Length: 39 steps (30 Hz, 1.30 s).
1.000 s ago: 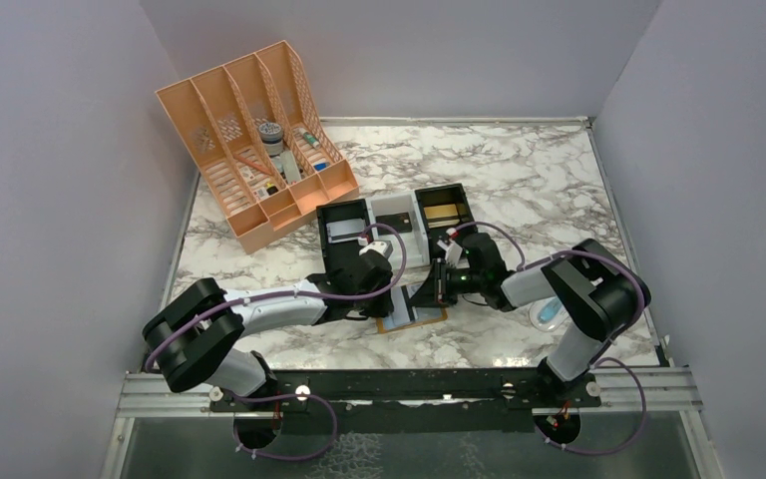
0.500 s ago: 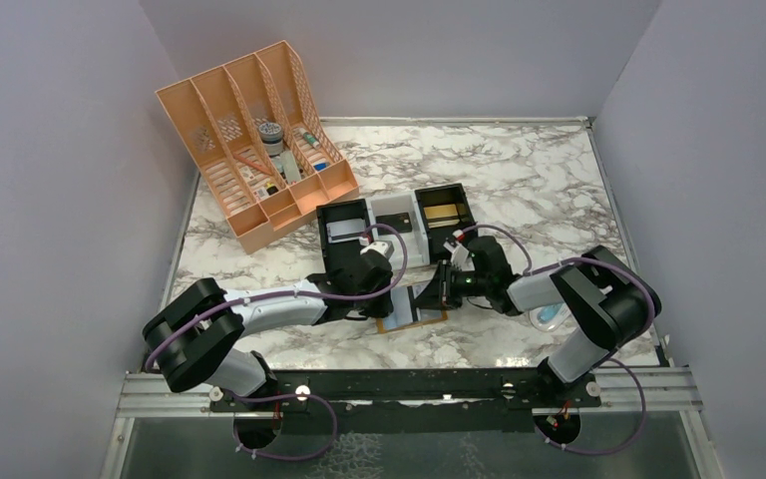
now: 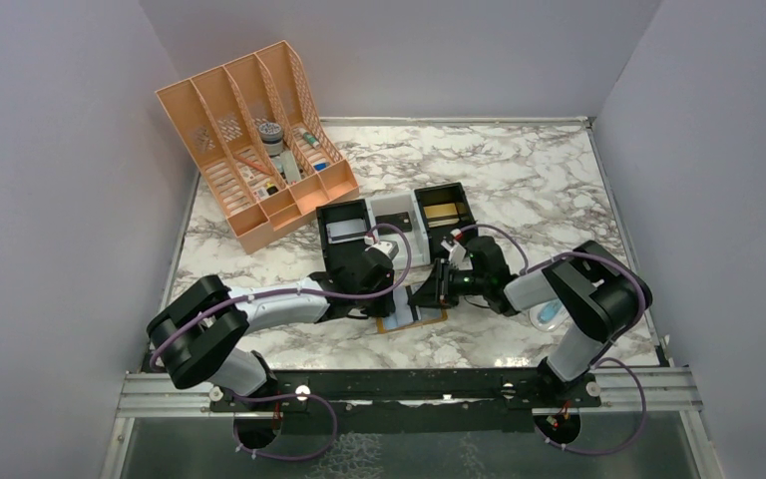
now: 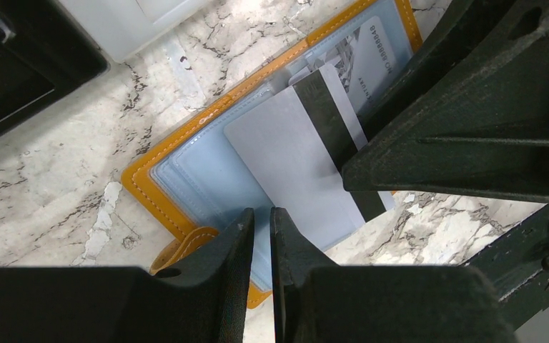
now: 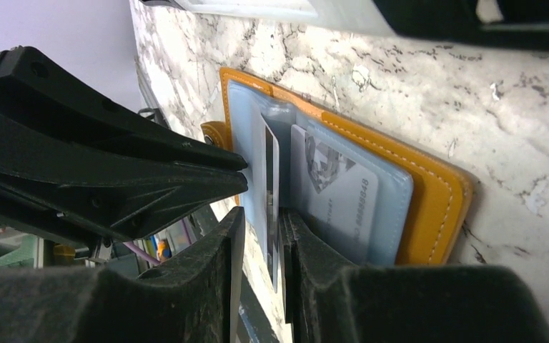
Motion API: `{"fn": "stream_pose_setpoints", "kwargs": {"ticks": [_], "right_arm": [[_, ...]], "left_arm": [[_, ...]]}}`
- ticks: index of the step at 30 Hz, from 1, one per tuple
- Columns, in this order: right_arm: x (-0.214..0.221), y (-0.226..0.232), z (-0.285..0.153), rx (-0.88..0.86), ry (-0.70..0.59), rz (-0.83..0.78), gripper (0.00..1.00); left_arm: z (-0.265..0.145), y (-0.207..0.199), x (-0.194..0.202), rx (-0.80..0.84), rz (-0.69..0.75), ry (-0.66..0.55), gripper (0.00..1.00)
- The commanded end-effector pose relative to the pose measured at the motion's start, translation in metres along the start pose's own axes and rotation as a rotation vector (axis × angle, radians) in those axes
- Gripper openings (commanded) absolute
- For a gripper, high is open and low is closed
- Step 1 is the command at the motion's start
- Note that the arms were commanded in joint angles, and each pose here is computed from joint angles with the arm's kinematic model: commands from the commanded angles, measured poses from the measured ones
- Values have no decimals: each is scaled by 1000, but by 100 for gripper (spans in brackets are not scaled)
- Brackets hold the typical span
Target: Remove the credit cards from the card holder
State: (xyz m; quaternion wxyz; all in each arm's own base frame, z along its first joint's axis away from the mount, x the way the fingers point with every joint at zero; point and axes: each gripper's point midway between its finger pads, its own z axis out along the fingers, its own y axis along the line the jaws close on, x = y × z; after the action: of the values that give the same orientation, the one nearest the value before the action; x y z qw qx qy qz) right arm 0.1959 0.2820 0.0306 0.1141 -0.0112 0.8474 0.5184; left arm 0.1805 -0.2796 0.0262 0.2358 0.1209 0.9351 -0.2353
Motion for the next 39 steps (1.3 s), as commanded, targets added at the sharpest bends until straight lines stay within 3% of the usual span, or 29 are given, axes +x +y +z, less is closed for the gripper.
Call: {"fn": "stream_pose_setpoints", "kwargs": {"ticks": [1,12,23,32,35,39], "right_arm": [[-1,5,6,-22,7,2,24],[-4,-4,-1,79,-54,-19,1],[-10,0,-32,180,-144,-141,1],[-37,42,-63,143,-307,-353,1],[-48,65,-72,105,-355,-448,1],[-58,95,-77,41,-382,-546,1]], "left_arm": [[2,5,12,-12,18,57,18],[-1,4,8,-14,17,37,18],[-18,-7,-12,30,29,-46,20],[-51,-14,-44,35,67,-172,33],[-63,-5,-51,-25,81,-193,42],[-79,13,-62,-120,70,-227,61]]}}
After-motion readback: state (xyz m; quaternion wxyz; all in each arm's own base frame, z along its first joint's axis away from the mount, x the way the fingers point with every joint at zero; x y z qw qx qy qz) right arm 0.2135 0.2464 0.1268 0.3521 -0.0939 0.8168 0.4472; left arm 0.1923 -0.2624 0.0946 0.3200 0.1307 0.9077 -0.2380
